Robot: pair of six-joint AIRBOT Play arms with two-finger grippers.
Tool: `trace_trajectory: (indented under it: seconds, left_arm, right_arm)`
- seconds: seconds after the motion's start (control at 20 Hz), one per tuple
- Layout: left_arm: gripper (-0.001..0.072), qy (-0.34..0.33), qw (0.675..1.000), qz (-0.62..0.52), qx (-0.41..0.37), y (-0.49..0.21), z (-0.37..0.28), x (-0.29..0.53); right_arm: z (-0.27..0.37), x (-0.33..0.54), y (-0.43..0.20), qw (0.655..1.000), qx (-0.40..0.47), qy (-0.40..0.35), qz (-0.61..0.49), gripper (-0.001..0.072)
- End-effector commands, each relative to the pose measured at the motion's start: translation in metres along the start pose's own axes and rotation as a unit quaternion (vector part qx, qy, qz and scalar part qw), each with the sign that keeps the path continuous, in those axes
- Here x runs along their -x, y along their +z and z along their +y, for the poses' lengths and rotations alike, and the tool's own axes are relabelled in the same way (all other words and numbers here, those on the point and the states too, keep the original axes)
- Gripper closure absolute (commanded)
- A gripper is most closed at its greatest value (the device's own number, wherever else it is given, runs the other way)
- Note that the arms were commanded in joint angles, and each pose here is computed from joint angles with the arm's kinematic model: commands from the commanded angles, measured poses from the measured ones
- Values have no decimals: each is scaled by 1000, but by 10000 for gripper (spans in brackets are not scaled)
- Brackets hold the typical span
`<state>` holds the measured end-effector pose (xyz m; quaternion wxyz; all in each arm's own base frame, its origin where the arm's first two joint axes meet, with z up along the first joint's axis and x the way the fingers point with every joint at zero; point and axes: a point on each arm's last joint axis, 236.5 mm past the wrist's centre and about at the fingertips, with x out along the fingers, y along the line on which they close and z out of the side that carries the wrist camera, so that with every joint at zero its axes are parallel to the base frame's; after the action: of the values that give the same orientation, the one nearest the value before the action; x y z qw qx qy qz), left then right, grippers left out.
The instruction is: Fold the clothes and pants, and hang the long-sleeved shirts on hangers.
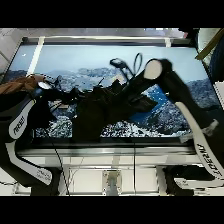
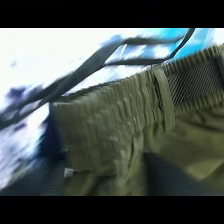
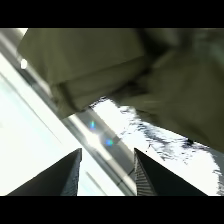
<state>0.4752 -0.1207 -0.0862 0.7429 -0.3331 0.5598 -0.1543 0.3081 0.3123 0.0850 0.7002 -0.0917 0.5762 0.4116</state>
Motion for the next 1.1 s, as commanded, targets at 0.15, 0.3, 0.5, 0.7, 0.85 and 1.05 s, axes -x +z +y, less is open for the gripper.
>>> trace_trajectory:
  seconds: [0.15, 0.3, 0.5, 0.7, 0.85, 1.05]
  left_arm:
    - [681, -15, 1000, -11, -10, 11, -9, -5]
    - [681, -16, 1000, -9, -10, 10, -10, -5]
    - [681, -18, 1000, 0, -10, 6, -11, -4]
    - [681, -19, 1000, 3, -10, 4, -11, -4]
    - [681, -20, 1000, 3, -10, 4, -11, -4]
    - [681, -21, 1000, 6, -16, 3, -12, -4]
  right_arm:
    - [48, -106, -41, 987, 68, 37, 139, 77]
    - [55, -146, -56, 980, 99, 19, 172, 10]
    - [60, -189, -72, 974, 102, 21, 202, 9]
    - [56, -203, -36, 990, 71, 9, 125, 10]
    - [59, -209, -24, 994, 53, 11, 97, 15]
    - [39, -211, -7, 997, 10, -30, 64, 214]
